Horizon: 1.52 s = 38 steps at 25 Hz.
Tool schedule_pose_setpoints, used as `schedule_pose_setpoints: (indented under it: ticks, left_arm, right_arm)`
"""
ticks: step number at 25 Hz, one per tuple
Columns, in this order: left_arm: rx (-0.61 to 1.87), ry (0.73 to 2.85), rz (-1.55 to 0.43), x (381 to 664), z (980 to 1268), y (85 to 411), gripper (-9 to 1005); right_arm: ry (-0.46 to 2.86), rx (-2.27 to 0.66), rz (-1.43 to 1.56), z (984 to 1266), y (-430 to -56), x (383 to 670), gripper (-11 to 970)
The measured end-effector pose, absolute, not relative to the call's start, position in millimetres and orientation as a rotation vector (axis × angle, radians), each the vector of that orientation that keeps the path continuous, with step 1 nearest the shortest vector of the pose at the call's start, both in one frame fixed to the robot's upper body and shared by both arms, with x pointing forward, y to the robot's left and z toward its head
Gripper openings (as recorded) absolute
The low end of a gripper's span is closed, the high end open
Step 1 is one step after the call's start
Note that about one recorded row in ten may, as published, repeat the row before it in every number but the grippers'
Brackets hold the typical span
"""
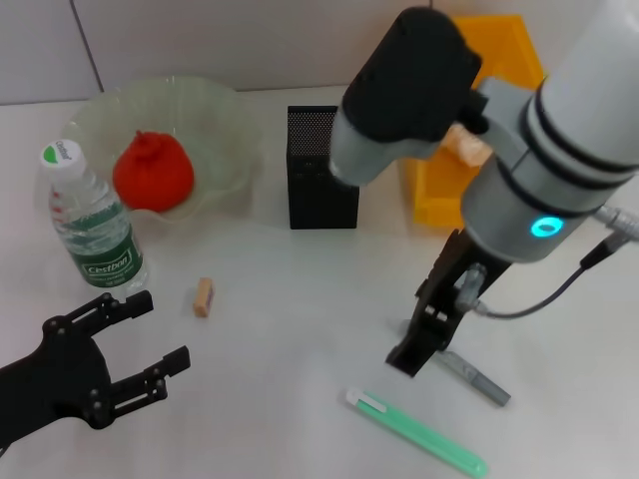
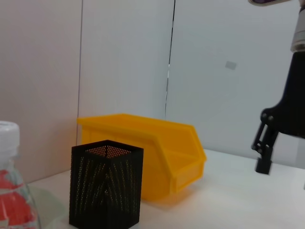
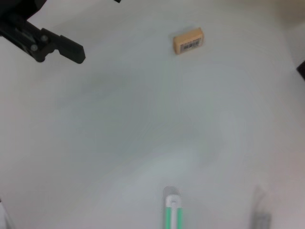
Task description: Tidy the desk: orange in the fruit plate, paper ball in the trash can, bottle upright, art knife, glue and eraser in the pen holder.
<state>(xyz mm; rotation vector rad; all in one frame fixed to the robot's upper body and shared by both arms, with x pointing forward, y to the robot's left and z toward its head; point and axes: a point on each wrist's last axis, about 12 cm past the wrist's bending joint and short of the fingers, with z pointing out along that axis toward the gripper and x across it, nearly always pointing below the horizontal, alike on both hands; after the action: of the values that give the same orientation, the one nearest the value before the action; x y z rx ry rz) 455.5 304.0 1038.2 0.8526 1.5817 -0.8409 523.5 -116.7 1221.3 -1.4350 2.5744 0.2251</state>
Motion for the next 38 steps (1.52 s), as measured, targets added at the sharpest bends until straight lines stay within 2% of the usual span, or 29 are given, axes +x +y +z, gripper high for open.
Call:
schedule_pose_setpoints:
  ticks: [7, 22, 38]
  left_arm:
    - [0.855, 1.586, -0.833, 457, 1038, 305, 785]
    - [0.888, 1.557, -0.817, 464, 1047, 305, 785]
    - [0.884, 1.570, -0.820, 463, 1045, 305, 785]
  right_arm:
    - [2.630, -1.434, 0.395, 1209, -108, 521, 791]
    - [2.703, -1.392, 0.421, 1179, -118, 523, 790]
    - [2.637, -1.461, 0.304, 1161, -100, 522, 791]
